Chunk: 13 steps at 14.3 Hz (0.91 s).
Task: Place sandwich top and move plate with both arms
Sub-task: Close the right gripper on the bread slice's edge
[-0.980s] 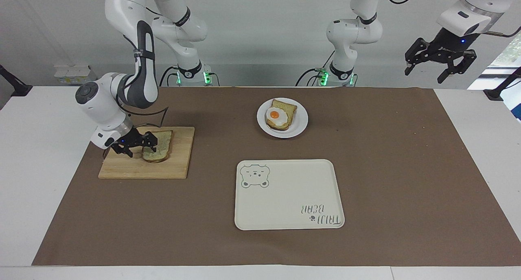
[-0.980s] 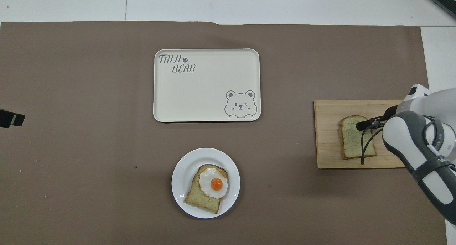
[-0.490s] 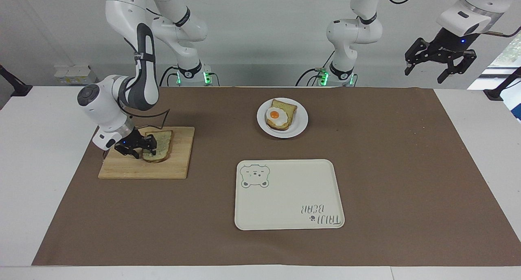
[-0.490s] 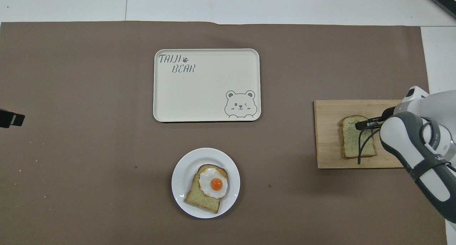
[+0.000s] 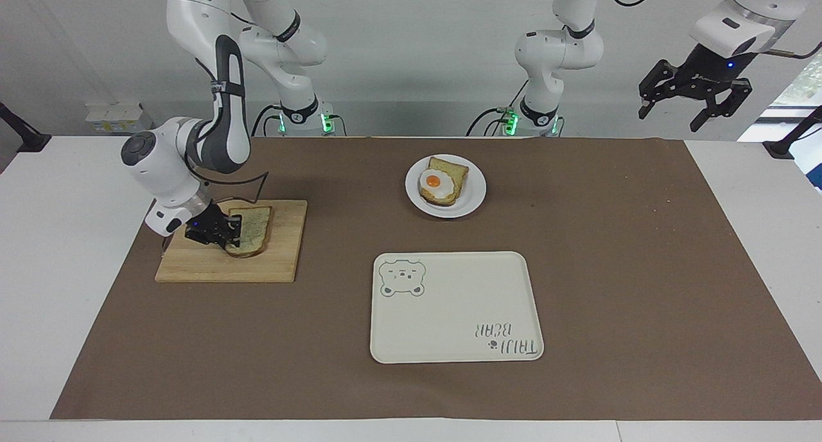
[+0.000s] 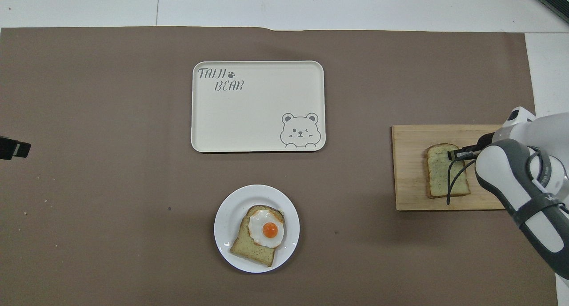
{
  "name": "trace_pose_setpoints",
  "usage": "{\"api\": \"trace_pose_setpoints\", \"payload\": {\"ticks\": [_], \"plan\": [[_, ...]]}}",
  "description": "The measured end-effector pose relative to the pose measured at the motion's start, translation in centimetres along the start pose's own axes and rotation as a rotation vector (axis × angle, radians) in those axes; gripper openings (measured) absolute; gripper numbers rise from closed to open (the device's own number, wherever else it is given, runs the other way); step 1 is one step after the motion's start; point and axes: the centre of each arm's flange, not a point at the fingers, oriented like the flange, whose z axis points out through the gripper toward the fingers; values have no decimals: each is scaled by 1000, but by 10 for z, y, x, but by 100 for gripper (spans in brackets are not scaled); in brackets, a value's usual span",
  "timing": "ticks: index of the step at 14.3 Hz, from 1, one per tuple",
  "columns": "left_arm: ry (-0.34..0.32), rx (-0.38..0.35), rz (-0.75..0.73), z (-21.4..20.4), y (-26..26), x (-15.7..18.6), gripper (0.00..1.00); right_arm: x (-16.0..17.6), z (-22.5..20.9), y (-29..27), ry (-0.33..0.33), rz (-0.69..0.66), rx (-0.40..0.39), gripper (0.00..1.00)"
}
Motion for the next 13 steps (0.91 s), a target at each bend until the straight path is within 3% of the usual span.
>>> {"api": "trace_pose_setpoints", "payload": {"ticks": [3,10,13], "plan": [[0,0,0,0,0,0,100,0,-1,0,1,0,0,11],[0,0,0,0,0,0,100,2,-6,1,11,-1,-4,11],[0,0,0,0,0,0,100,9,-31,-3,7,-11,11,11]]}}
